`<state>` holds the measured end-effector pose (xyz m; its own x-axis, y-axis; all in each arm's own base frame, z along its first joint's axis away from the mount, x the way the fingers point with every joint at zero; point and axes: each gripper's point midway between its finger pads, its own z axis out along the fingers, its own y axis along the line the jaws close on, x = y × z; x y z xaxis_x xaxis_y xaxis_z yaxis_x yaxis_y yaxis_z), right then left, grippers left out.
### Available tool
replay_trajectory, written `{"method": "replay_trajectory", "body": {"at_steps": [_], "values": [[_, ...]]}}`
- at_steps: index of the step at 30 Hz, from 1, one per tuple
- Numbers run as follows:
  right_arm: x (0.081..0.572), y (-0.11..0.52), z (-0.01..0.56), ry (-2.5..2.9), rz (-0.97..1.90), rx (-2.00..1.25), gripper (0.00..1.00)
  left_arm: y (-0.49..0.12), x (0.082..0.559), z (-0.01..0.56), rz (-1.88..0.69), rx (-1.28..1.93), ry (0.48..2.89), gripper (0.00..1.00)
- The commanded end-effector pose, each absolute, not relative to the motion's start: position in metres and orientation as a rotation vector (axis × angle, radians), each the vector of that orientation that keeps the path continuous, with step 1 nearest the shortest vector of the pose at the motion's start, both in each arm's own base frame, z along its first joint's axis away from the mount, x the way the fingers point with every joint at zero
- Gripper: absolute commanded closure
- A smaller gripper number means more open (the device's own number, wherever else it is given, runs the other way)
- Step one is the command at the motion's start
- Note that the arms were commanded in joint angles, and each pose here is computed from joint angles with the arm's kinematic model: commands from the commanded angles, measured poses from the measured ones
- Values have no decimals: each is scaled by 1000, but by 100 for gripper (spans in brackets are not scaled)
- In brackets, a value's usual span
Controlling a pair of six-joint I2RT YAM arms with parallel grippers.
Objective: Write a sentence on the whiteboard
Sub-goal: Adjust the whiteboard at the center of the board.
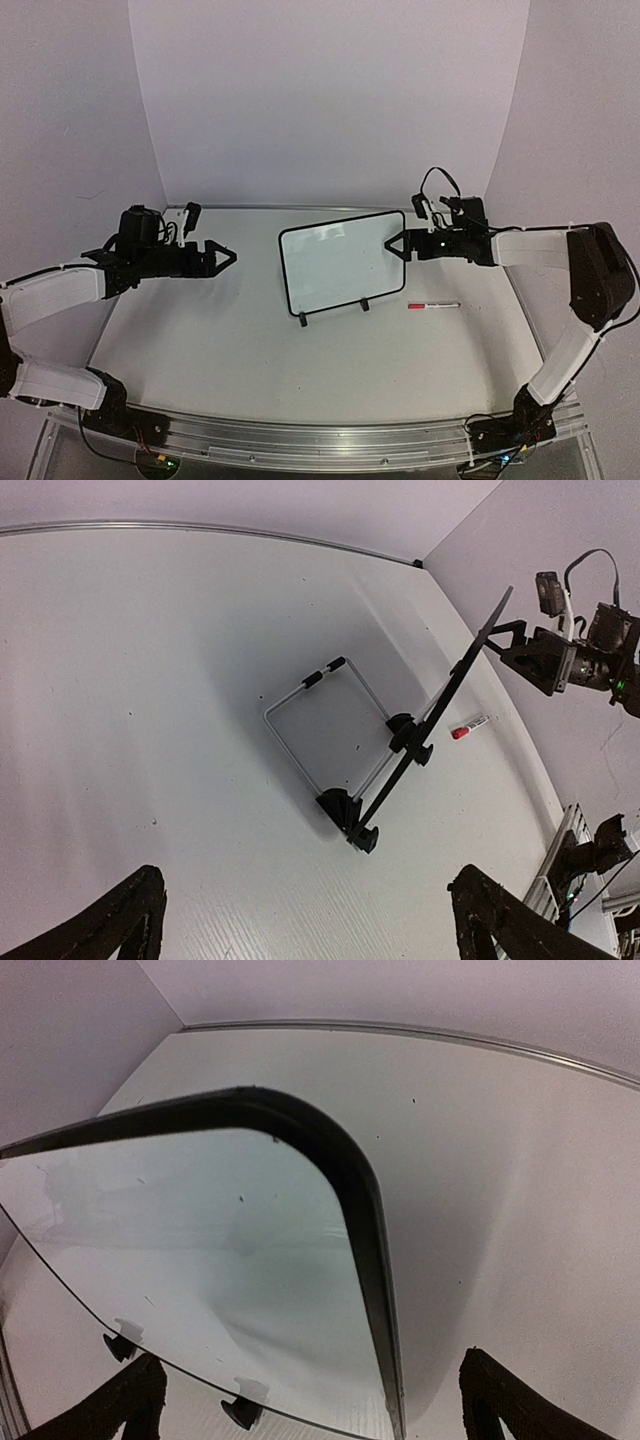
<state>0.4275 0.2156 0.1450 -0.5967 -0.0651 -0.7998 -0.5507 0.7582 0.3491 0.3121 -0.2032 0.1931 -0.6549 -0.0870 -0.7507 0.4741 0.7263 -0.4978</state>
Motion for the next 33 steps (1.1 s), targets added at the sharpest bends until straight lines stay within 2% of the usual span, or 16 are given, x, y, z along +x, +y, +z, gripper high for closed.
{"method": "replay_trajectory", "body": {"at_steps": [1,24,33], "values": [[438,229,161,2049,805,-533,2,-203,312,206,-891,315,2068,1],[415,278,172,2038,873,-624,2,-204,314,190,-895,302,2110,1],[421,272,169,2055,794,-571,2,-199,314,192,-865,277,2106,1]]}}
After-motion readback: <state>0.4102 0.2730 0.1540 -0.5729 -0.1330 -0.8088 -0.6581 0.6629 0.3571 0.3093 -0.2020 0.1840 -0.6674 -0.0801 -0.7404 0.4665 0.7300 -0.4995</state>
